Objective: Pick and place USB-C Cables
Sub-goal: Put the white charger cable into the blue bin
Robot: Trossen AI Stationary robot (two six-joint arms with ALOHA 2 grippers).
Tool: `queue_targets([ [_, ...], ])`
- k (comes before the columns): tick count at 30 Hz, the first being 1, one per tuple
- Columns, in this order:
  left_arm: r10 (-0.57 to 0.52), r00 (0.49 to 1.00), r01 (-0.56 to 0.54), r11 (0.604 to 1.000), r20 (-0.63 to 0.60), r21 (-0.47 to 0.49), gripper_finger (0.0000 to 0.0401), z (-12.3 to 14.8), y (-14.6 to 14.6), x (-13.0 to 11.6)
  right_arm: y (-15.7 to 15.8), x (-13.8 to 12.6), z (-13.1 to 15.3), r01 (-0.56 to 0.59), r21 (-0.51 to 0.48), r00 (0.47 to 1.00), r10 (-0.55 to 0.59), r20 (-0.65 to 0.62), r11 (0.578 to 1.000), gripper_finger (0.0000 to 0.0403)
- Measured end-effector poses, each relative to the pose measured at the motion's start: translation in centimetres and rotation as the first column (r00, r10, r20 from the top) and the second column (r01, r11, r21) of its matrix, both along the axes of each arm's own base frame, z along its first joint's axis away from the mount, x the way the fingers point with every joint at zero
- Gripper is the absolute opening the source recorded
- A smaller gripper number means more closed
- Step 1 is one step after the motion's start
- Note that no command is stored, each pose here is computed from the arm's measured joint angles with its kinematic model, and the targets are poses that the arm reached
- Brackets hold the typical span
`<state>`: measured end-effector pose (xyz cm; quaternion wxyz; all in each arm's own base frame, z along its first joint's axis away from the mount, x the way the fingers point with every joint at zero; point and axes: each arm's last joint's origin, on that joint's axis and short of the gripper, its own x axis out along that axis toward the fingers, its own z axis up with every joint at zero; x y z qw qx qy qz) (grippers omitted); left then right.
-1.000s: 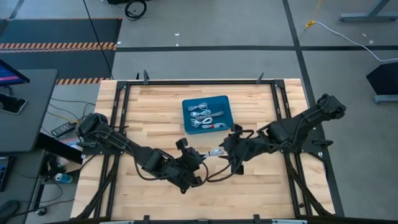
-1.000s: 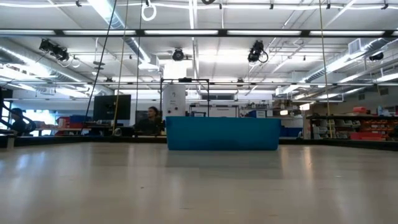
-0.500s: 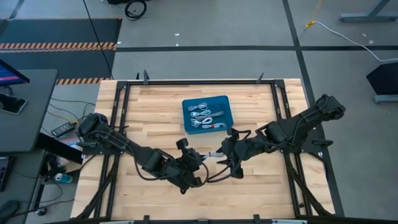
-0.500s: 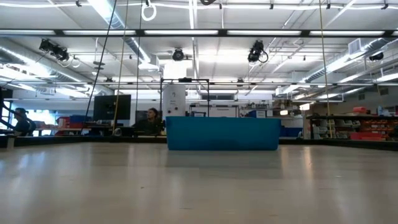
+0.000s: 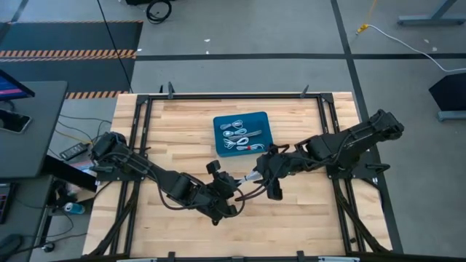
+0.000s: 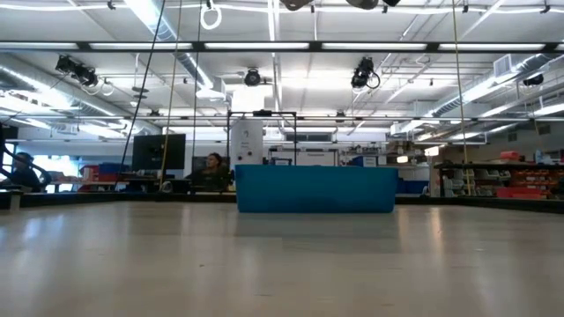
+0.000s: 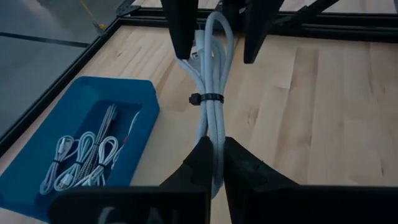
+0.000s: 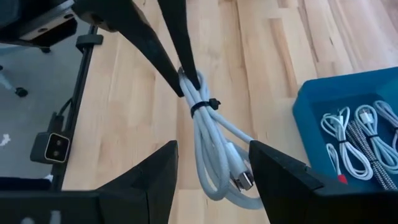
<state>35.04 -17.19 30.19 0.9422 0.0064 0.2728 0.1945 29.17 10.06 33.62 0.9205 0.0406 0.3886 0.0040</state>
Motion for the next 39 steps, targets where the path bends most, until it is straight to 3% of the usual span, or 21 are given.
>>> queue_targets([
  [7,-0.003,1.000,0.003,1.000,0.000,-0.003,0.0020,0.0,0.0,0.0,-0.1,-0.3,-0.2,-0.013,-0.007,0.999,0.012,-0.038,1.000,0.0181],
  [10,-0.005,1.000,0.005,1.000,0.001,-0.005,0.0020,0.0,-0.1,0.0,-0.1,-0.3,-0.3,-0.024,0.001,0.998,0.024,-0.052,1.000,0.0127],
  [13,-0.002,1.000,0.002,1.000,0.001,-0.003,0.0020,0.0,0.0,0.0,0.0,-0.4,-0.3,-0.043,0.010,0.997,0.043,-0.058,0.999,0.0042],
  [15,-0.003,1.000,0.003,1.000,0.006,-0.005,0.0025,0.1,0.0,0.1,0.0,-0.4,-0.3,-0.057,-0.004,0.997,0.056,-0.058,0.998,0.0019],
  [25,-0.060,0.980,0.069,0.997,0.192,-0.039,0.0158,1.9,-0.7,1.3,-0.1,-0.5,-0.4,-0.062,-0.018,0.996,0.060,-0.069,0.998,0.0018],
  [28,-0.085,0.971,0.093,0.995,0.222,-0.025,0.0185,2.4,-0.9,1.4,-0.5,-0.9,-0.7,-0.041,-0.075,0.993,0.032,-0.117,0.996,0.0018],
  [32,-0.104,0.976,0.118,0.991,0.194,-0.064,0.0196,2.8,-0.8,0.6,-1.8,-1.5,-1.3,0.008,-0.172,0.977,-0.044,-0.208,0.985,0.0018],
  [39,-0.033,0.999,0.034,0.979,0.009,-0.199,0.0181,1.2,-0.4,-1.1,-5.5,-0.7,-1.4,0.026,-0.217,0.967,-0.080,-0.242,0.976,0.0018],
])
